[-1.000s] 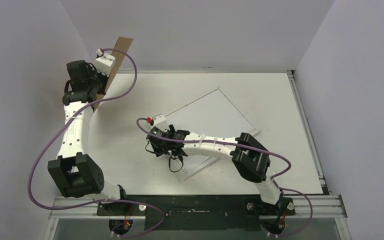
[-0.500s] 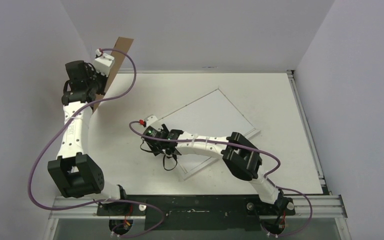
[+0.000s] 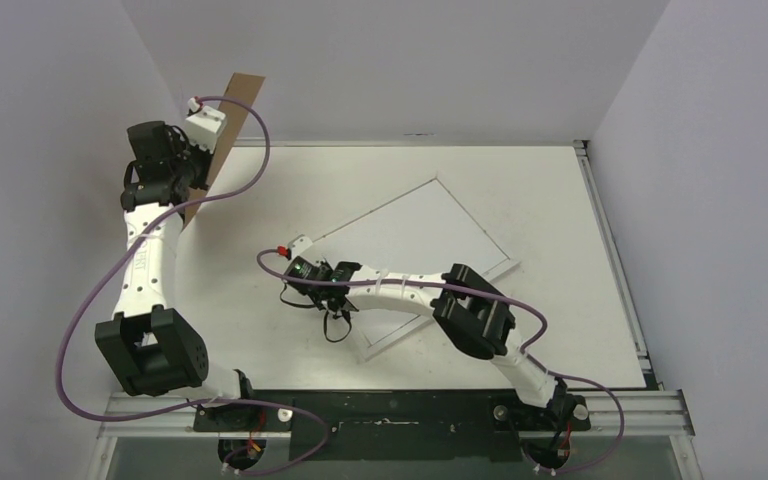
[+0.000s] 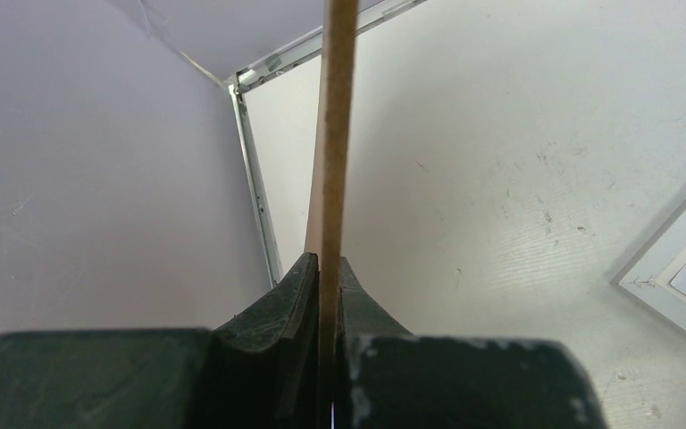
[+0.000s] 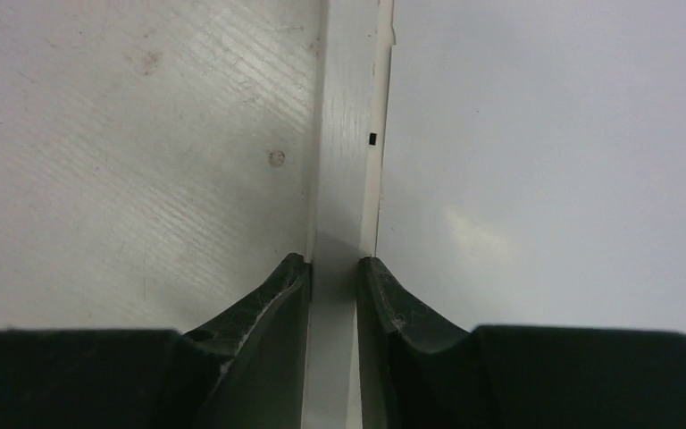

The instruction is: Put the photo into the frame

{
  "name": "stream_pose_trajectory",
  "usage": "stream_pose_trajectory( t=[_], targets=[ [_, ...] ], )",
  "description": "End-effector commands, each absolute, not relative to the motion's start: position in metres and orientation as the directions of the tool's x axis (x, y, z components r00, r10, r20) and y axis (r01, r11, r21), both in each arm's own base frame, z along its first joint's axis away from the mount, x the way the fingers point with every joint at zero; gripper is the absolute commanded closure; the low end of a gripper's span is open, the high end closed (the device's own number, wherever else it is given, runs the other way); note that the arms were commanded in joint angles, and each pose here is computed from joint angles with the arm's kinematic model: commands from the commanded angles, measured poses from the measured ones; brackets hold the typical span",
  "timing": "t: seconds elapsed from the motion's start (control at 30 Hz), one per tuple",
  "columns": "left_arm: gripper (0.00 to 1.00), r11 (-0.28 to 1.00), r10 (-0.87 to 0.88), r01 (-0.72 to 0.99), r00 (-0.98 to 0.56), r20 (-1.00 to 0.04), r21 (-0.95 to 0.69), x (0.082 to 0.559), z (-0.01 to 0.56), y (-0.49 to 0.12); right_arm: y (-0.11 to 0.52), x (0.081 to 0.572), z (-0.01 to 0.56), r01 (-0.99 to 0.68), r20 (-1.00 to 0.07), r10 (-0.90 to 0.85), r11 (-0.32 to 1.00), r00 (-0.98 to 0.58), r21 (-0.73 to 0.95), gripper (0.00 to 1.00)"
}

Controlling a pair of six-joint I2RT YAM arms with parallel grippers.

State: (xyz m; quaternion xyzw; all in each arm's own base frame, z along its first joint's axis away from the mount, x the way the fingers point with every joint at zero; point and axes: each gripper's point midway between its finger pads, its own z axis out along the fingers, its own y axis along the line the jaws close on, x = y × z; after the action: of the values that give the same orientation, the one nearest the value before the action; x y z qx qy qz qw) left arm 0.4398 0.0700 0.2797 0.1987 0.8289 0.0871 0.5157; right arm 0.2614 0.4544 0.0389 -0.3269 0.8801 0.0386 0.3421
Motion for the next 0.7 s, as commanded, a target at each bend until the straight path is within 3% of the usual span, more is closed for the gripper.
stream_pose_trajectory(
  t=[0.0, 0.1, 0.53, 0.67],
  targets=[
    [1.00, 0.954, 0.288, 0.232, -0.535, -0.795, 0.189, 0.416, 0.249, 0.067, 0.466, 0.255, 0.046, -0.629, -0.645, -0.558, 0.763, -0.521, -0.152, 0.87],
    [1.00, 0.955, 0.286, 0.232, -0.535, -0.795, 0.187, 0.416, 0.249, 0.067, 0.464, 0.241, 0.047, -0.671, -0.631, -0.612, 0.717, -0.477, -0.187, 0.95],
    [1.00, 0.953, 0.279, 0.254, -0.536, -0.797, 0.164, 0.418, 0.247, 0.062, 0.383, 0.149, 0.051, -0.896, -0.529, -0.826, 0.369, -0.196, -0.245, 0.95],
    [1.00, 0.952, 0.274, 0.276, -0.554, -0.786, 0.137, 0.416, 0.238, 0.056, 0.364, 0.132, 0.060, -0.914, -0.504, -0.849, 0.319, -0.158, -0.251, 0.95]
  ],
)
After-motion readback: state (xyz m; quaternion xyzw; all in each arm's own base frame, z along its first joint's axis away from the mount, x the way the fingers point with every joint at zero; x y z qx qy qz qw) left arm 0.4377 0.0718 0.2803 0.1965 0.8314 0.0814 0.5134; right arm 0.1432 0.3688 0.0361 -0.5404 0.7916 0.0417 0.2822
